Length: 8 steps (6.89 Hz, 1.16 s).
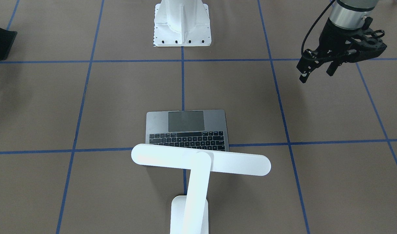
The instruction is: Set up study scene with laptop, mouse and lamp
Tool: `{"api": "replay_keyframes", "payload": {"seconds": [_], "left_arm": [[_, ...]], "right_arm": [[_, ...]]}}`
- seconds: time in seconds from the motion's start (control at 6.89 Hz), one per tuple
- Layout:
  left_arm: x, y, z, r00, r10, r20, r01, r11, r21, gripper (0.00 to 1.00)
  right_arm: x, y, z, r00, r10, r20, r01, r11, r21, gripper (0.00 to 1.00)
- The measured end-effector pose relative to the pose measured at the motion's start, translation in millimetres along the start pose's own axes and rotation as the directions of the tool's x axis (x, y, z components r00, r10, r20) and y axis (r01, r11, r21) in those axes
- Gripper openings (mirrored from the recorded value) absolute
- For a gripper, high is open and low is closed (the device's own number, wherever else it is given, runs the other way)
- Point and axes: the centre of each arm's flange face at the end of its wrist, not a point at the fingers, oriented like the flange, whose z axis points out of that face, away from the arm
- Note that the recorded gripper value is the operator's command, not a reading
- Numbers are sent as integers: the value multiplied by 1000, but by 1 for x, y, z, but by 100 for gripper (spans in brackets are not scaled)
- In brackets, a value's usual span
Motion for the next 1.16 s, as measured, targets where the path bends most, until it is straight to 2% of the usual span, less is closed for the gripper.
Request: {"api": "replay_keyframes", "payload": {"seconds": [0.15,0.29,0.73,1.16], "left_arm": [[1,0,0,1000,-3,-2,3,1000,1,99],[2,0,-1,1000,-5,-3,5,1000,1,99],[3,1,-2,1000,-18,-5,18,1000,1,99],[4,2,-4,1000,-28,-9,28,1000,4,99]], "right_arm": [[9,6,3,999,18,30,-18,1000,-14,96],[20,16,15,997,36,73,-36,999,-5,95],[29,35,44,984,49,172,-62,996,71,95],[23,59,72,973,59,223,-81,993,89,95]]}}
